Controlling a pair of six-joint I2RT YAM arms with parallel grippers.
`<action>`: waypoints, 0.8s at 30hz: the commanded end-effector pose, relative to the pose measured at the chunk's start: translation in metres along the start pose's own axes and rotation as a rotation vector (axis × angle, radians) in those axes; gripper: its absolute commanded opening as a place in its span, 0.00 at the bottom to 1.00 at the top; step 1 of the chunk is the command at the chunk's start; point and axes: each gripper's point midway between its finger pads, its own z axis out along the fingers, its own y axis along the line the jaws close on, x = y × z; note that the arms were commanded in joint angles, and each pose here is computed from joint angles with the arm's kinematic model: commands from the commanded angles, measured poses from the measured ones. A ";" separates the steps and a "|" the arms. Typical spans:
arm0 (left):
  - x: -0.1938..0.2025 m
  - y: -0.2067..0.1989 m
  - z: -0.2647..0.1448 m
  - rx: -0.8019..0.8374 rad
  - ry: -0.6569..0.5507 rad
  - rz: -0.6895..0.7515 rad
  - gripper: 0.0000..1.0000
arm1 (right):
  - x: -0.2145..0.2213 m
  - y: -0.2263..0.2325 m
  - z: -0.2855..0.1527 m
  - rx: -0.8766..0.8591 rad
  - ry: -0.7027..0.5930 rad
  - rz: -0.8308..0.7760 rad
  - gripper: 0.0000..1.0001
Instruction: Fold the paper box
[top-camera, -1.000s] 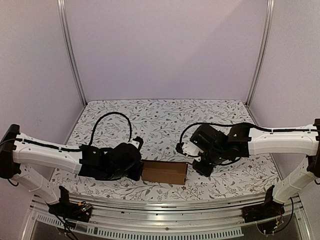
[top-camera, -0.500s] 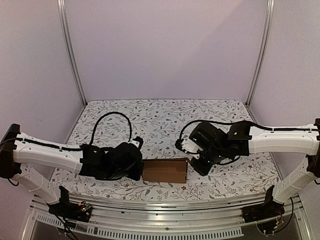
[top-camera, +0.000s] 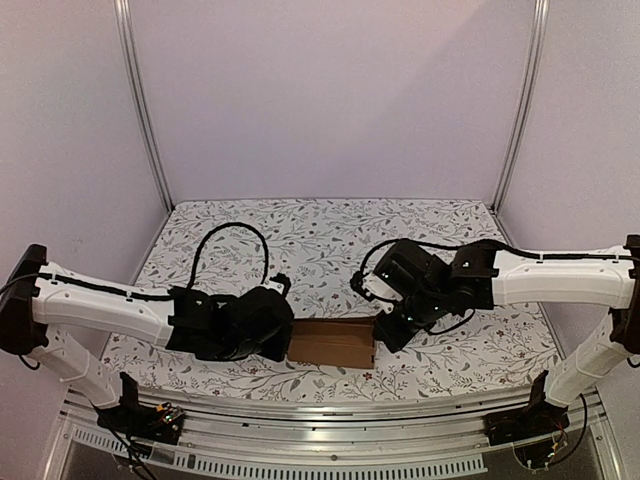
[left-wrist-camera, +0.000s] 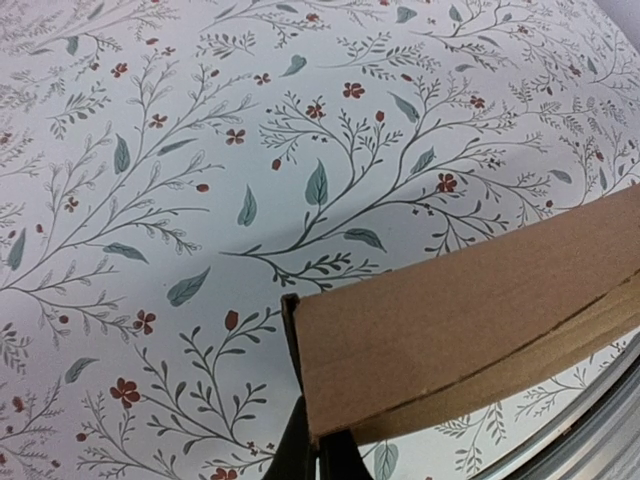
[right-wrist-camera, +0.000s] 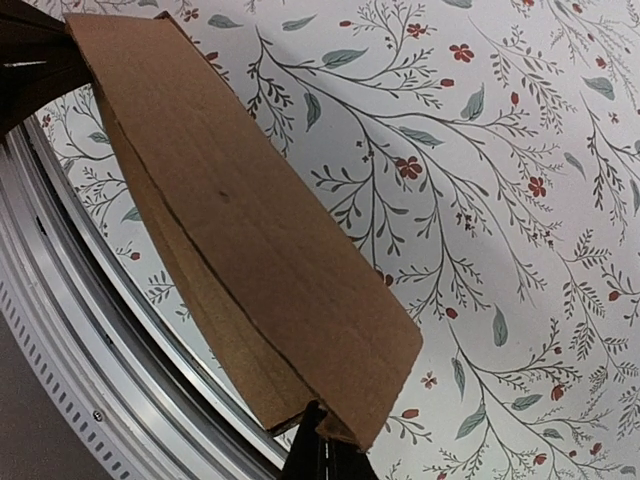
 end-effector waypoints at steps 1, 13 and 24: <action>0.045 0.007 0.010 -0.046 0.148 0.090 0.00 | -0.016 0.021 0.002 -0.090 -0.040 0.074 0.00; 0.053 0.005 0.015 -0.082 0.157 0.136 0.00 | -0.006 0.007 0.000 -0.086 -0.014 0.173 0.00; 0.063 -0.001 0.024 -0.109 0.181 0.184 0.00 | 0.001 -0.003 -0.006 -0.130 0.003 0.265 0.00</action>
